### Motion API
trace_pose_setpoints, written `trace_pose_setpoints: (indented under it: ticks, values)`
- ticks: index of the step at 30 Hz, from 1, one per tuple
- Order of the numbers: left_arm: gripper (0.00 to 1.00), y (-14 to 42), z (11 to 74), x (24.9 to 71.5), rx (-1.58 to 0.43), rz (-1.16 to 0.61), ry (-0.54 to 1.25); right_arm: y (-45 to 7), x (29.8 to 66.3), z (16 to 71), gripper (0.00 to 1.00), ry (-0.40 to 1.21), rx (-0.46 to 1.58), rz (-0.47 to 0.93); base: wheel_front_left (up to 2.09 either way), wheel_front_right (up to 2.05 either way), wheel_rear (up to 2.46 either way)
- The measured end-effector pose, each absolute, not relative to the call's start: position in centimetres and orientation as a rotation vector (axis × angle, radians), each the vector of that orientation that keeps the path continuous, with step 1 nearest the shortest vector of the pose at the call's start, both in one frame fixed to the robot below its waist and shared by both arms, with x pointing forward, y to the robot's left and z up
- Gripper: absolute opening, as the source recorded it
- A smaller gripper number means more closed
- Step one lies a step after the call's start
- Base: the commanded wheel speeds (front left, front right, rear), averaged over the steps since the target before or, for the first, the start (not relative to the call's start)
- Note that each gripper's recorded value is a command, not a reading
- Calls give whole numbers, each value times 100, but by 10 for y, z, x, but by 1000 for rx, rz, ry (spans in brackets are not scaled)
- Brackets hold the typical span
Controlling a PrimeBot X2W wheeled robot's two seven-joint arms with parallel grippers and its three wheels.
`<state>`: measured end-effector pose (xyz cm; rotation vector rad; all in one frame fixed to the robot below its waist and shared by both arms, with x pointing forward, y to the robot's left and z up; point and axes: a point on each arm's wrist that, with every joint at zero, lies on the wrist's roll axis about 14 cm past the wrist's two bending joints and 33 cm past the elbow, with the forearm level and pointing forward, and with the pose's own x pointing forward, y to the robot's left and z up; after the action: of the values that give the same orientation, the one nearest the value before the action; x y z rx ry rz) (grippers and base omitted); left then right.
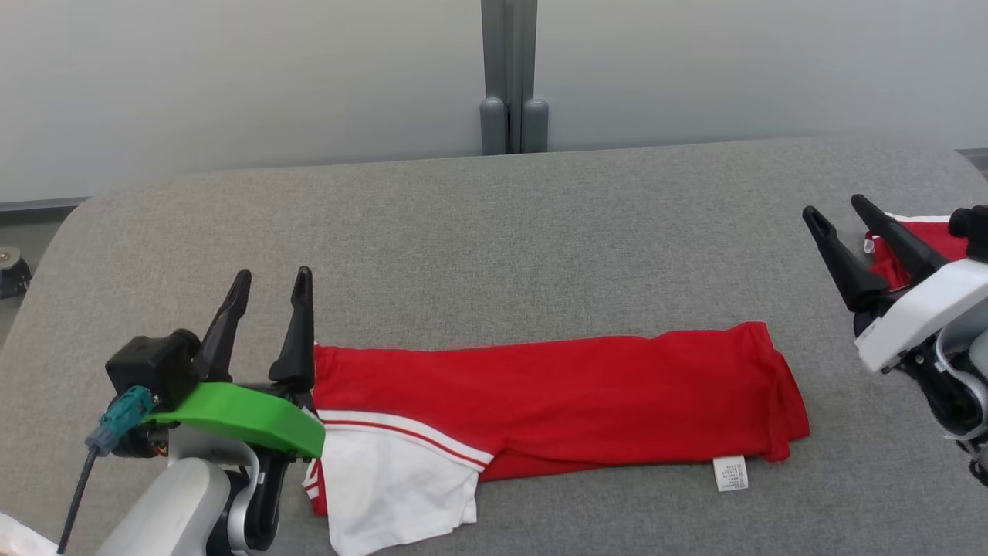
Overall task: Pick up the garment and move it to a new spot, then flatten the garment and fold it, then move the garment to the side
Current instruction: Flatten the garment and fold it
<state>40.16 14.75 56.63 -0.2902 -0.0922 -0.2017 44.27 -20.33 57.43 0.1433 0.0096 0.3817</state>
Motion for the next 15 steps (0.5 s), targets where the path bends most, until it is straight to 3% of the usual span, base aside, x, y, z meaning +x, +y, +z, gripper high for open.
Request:
trace_pose_setpoints:
  ticks: [6, 15]
  values:
    - [100, 151, 577, 395, -368, -113, -192, -196, 424, 570, 100, -116, 217, 301, 0, 0, 0]
    - [100, 144, 549, 366, -281, -85, -193, -180, 387, 551, 100, -176, 288, 199, 0, 0, 0]
